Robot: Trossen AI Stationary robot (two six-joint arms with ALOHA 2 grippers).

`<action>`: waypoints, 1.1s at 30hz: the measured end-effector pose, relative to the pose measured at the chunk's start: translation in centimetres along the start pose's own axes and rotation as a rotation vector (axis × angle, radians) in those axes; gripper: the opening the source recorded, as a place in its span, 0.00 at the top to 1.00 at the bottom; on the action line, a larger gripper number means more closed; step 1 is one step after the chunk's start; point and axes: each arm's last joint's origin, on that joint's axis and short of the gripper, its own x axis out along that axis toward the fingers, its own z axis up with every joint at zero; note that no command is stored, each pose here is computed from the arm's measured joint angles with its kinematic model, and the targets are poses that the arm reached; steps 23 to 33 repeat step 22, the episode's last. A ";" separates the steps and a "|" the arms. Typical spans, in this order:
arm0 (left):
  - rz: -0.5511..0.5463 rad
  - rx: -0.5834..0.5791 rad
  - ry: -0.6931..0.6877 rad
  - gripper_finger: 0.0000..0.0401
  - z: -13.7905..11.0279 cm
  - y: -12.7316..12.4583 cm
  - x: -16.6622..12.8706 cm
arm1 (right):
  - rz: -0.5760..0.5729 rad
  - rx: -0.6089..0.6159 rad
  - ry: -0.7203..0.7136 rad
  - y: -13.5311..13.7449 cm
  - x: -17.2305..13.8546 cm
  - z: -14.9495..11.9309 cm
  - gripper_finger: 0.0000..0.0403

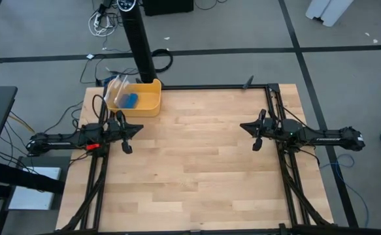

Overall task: Roll bandage
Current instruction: Return to Home Position

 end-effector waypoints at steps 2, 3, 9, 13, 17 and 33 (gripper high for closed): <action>0.000 0.000 0.000 0.97 0.0 0.0 0.0 | 0.000 0.000 0.000 0.0 0.0 0.0 0.96; 0.000 0.000 0.000 0.97 0.0 0.0 0.0 | 0.000 0.000 0.000 0.0 0.0 0.0 0.96; 0.000 0.000 0.000 0.97 0.0 0.0 0.0 | 0.000 0.000 0.000 0.0 0.0 0.0 0.97; 0.001 0.000 0.000 0.97 0.0 0.0 0.0 | 0.000 0.000 0.000 0.0 0.0 0.0 0.97; 0.001 0.000 0.000 0.97 0.0 0.0 0.0 | 0.000 0.000 0.000 0.0 0.0 0.0 0.96; 0.000 0.000 0.000 0.97 0.0 0.0 0.0 | 0.000 0.000 0.000 0.0 0.0 0.0 0.97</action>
